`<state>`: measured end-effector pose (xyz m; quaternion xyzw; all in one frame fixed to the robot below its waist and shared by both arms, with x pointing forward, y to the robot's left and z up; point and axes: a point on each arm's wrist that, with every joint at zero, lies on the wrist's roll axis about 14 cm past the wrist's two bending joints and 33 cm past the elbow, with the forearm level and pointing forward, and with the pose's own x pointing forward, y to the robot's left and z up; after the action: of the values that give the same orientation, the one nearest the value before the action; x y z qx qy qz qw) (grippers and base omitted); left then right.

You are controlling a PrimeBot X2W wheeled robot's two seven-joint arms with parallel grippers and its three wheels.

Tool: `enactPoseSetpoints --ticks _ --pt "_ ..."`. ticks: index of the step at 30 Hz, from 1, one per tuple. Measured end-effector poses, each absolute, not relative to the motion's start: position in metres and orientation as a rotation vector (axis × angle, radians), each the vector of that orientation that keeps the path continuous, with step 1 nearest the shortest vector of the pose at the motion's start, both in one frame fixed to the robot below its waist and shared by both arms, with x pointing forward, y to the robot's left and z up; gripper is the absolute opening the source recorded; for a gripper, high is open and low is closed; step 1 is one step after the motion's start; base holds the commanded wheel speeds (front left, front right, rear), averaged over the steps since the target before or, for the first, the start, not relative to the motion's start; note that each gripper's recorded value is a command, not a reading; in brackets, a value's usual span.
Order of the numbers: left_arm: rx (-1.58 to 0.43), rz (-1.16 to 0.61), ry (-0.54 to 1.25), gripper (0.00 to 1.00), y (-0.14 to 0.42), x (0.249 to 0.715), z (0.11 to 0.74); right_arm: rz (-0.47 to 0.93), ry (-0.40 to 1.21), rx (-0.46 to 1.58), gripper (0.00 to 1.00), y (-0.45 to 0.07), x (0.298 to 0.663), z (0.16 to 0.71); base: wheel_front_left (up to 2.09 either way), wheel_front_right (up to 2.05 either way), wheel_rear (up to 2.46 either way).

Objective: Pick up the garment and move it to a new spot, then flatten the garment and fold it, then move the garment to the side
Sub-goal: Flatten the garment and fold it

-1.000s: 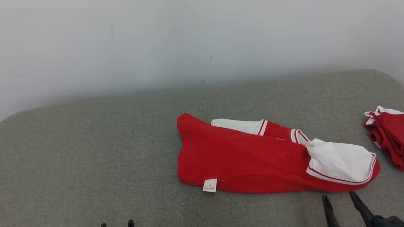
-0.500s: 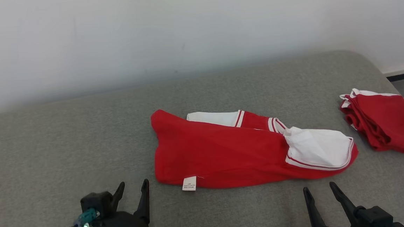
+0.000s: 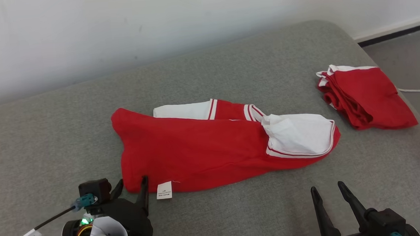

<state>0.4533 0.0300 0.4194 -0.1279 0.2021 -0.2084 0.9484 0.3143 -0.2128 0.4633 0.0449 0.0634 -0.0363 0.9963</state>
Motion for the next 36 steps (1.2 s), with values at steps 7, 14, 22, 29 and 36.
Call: enactPoseSetpoints --ticks 7,14,22,29,36 --pt "-0.249 -0.448 0.422 0.17 0.019 0.46 0.412 -0.111 0.136 0.092 1.0 -0.223 0.31 0.459 0.0 0.0 0.0" --pt "-0.255 -0.42 0.367 0.0 0.026 0.461 0.422 -0.093 0.126 0.096 1.0 -0.218 0.311 0.461 0.0 0.0 0.0" --pt "-0.291 -0.258 0.272 0.0 0.063 0.473 0.44 -0.065 0.121 0.097 1.0 -0.21 0.312 0.464 0.0 0.0 0.0" --pt "-0.29 -0.175 0.277 0.42 0.086 0.471 0.439 -0.036 0.114 0.097 1.0 -0.202 0.316 0.467 0.0 0.0 0.0" --pt "-0.284 -0.194 0.249 1.0 0.085 0.46 0.441 -0.023 0.108 0.098 1.0 -0.199 0.318 0.47 0.0 0.0 0.0"
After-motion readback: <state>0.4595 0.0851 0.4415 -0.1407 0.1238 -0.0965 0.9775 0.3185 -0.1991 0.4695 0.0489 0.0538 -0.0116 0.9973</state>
